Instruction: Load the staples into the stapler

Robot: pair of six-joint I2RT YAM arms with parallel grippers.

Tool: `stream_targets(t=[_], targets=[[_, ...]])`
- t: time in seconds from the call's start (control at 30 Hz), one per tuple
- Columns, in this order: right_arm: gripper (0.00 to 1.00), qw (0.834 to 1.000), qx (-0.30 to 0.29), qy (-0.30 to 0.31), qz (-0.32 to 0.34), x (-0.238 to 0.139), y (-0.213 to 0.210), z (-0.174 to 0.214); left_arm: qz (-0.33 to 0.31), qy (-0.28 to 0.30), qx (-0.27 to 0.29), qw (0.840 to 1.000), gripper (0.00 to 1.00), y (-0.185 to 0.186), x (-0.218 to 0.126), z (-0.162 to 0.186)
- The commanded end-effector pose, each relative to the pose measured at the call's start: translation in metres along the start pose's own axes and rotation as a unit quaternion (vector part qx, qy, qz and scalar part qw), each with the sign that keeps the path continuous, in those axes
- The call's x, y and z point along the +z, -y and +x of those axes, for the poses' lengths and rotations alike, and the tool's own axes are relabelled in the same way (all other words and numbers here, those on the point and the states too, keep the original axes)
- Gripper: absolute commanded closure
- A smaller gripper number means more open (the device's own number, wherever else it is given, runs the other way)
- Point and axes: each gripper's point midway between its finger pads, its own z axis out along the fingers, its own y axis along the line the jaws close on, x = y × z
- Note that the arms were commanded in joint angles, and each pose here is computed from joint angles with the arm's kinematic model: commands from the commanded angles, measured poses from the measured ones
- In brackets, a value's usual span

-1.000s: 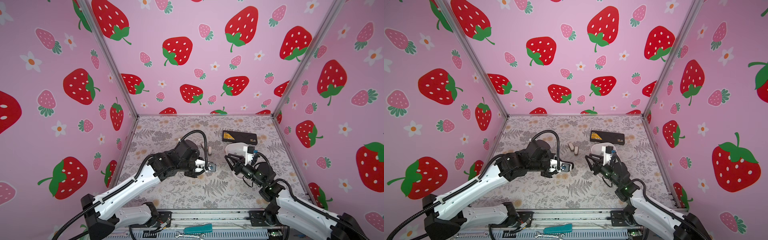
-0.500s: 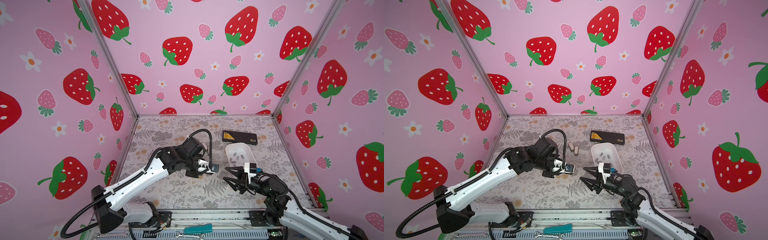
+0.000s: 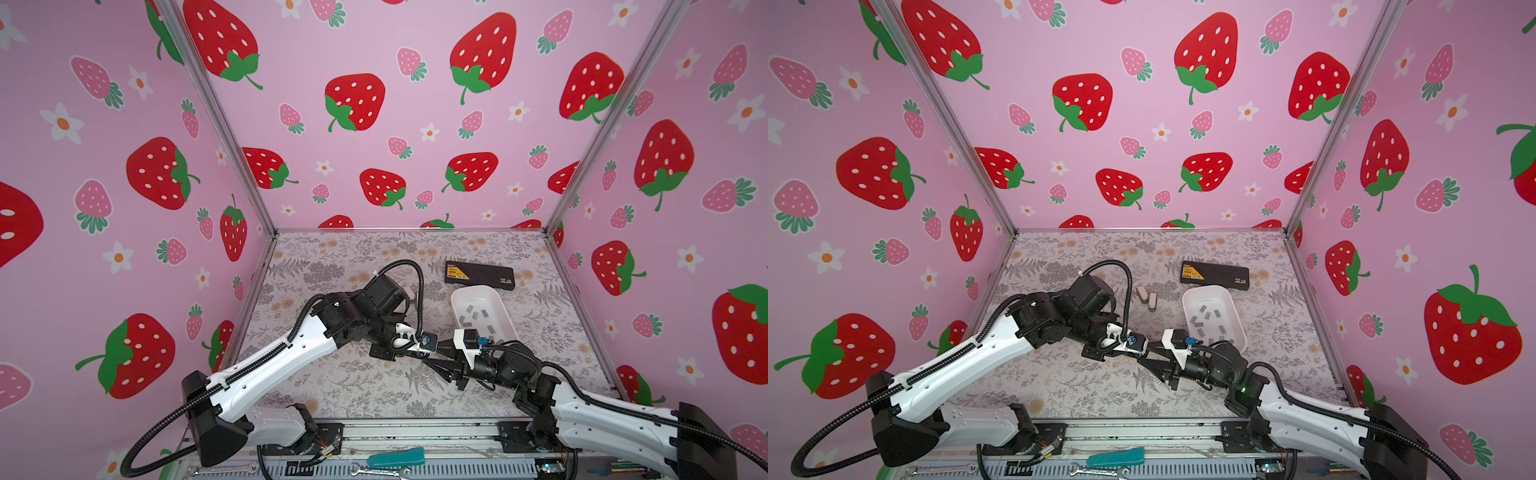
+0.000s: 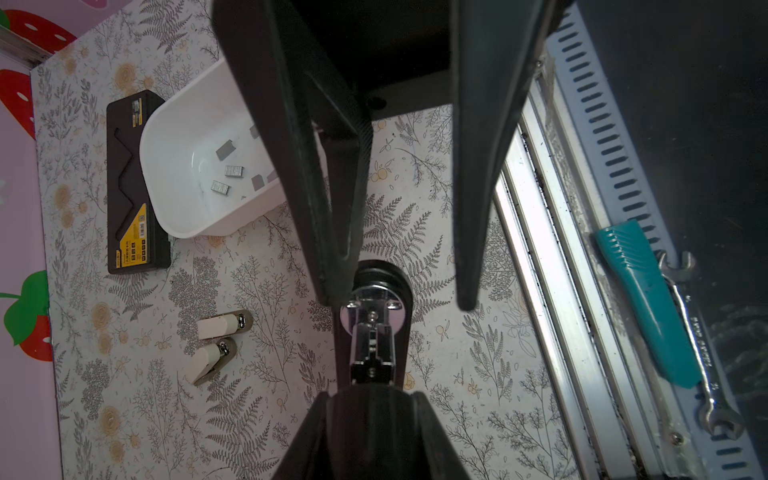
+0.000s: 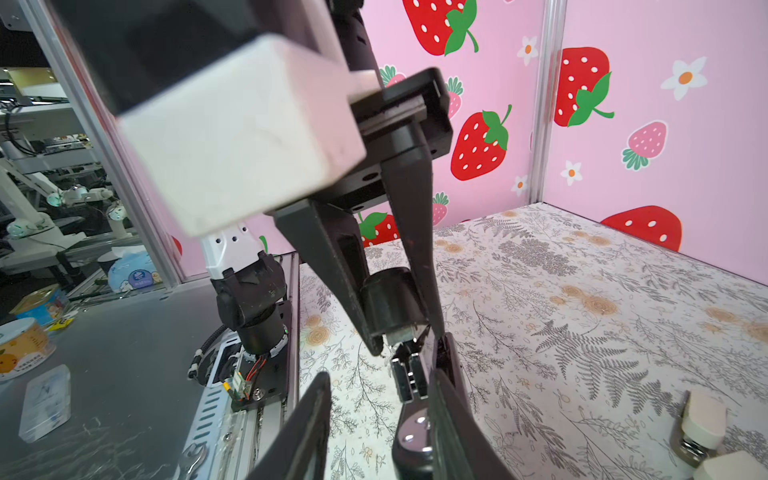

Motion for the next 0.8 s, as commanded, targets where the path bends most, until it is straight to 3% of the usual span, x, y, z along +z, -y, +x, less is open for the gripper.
stream_targets(t=[0.0, 0.4, 0.77], targets=[[0.59, 0.999, -0.018, 0.009, 0.028, 0.005, 0.009, -0.010, -0.001, 0.035, 0.025, 0.999, 1.00, -0.003, -0.016, -0.019], [0.62, 0.998, -0.020, -0.059, 0.031, 0.028, 0.016, 0.020, -0.002, 0.047, 0.029, 0.998, 1.00, -0.001, -0.020, -0.023], [0.69, 0.991, -0.046, -0.114, 0.054, 0.023, 0.026, 0.047, -0.016, 0.070, 0.044, 0.996, 1.00, 0.002, -0.030, -0.029]])
